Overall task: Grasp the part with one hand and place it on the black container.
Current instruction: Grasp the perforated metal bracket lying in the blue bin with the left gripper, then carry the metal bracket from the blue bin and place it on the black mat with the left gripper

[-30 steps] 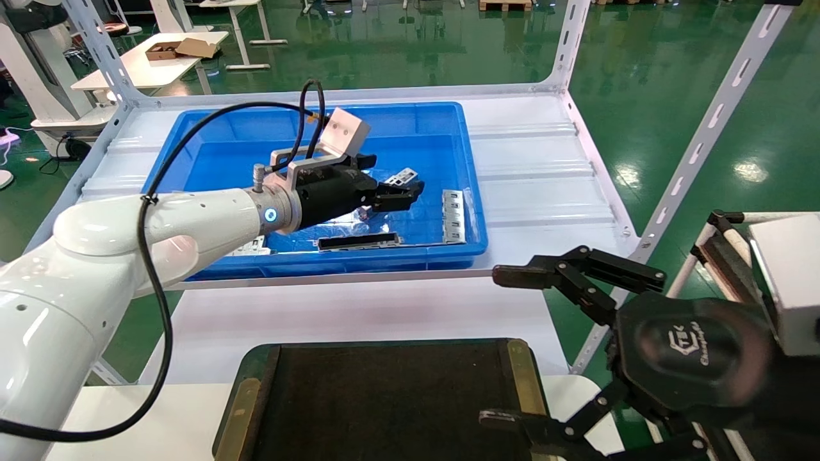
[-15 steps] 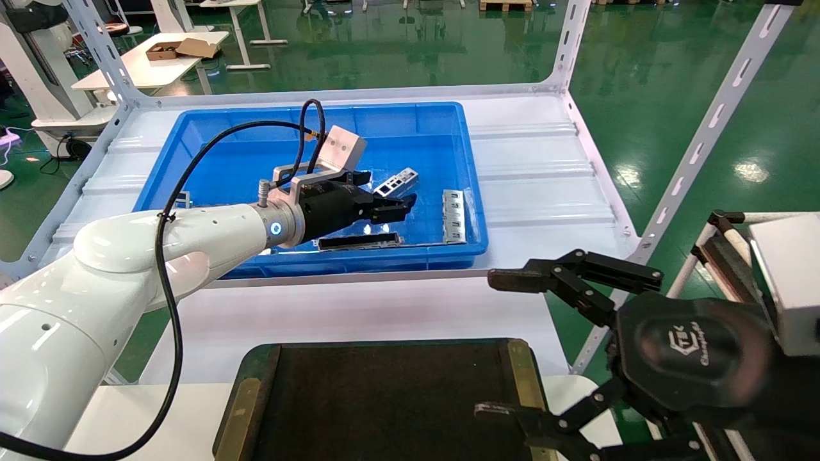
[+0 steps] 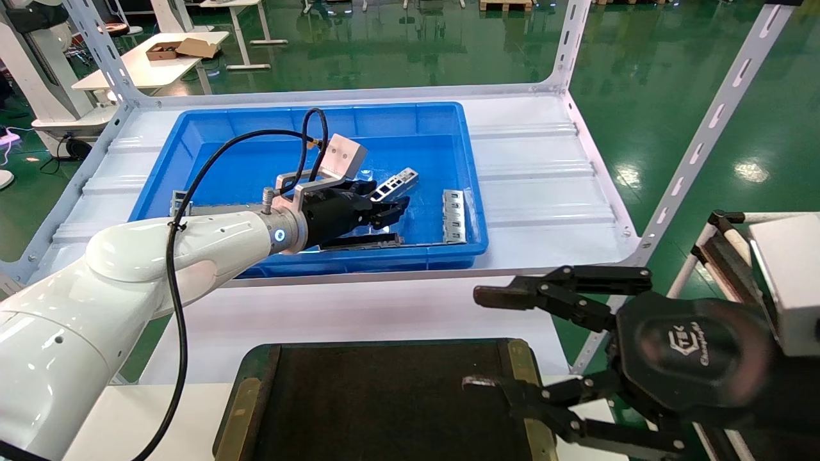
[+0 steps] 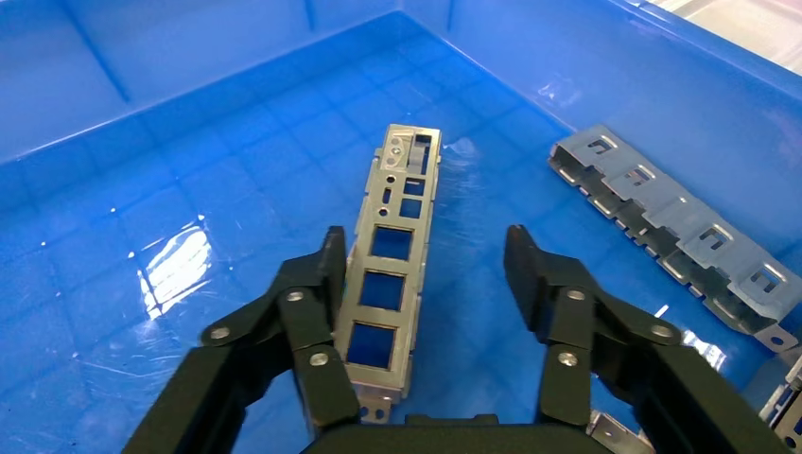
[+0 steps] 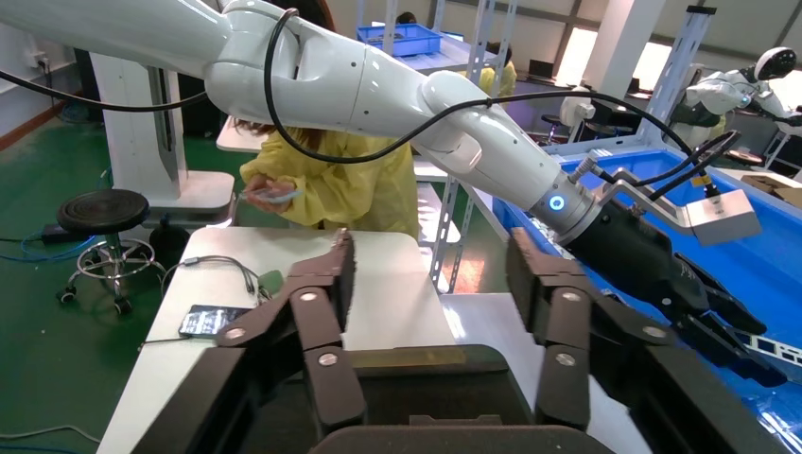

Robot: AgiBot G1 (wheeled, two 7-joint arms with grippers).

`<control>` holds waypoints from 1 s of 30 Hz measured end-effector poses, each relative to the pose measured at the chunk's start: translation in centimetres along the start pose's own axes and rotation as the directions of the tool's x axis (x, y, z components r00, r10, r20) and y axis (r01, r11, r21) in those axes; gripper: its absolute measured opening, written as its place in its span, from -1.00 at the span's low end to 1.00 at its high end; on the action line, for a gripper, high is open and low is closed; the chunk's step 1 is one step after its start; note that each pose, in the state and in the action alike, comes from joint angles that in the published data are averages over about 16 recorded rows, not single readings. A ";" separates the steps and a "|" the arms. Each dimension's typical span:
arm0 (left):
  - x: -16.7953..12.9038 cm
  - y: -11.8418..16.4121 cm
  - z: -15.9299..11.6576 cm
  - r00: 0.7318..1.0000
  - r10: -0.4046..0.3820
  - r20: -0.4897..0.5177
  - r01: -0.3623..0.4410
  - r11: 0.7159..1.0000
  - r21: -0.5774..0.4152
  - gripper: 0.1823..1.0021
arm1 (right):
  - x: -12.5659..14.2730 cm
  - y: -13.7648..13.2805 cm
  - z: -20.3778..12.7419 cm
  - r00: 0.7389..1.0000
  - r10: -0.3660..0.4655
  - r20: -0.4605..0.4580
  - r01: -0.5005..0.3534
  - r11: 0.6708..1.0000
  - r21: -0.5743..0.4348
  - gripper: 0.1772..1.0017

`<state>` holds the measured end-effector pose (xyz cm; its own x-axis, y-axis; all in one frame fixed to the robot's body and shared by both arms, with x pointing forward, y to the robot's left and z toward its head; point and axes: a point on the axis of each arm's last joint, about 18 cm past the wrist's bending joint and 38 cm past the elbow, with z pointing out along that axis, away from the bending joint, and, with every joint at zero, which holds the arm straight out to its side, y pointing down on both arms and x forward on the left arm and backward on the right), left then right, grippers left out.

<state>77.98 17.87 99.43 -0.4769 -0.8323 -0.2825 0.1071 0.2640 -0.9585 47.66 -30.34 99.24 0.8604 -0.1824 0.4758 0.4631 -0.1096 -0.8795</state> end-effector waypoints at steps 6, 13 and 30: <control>0.1 0.3 0.1 1.000 -0.004 0.006 0.004 1.000 -0.003 0.04 | 0.0 0.0 0.0 1.000 0.000 0.000 0.000 1.000 0.000 -0.05; 0.2 0.4 0.2 1.000 -0.013 0.010 0.013 1.000 0.004 -0.35 | 0.0 0.0 0.0 1.000 0.000 0.000 0.000 1.000 0.000 -0.41; 0.1 -3.8 -1.8 0.994 -0.021 -0.108 0.037 0.988 0.147 -0.66 | 0.0 0.0 0.0 1.000 0.000 0.000 0.000 1.000 0.000 -0.93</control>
<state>75.97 17.62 103.11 -0.5702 -0.7803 -0.2569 0.2167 0.1587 -0.9632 47.66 -30.34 99.24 0.8604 -0.1824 0.4758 0.4631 -0.1096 -0.8795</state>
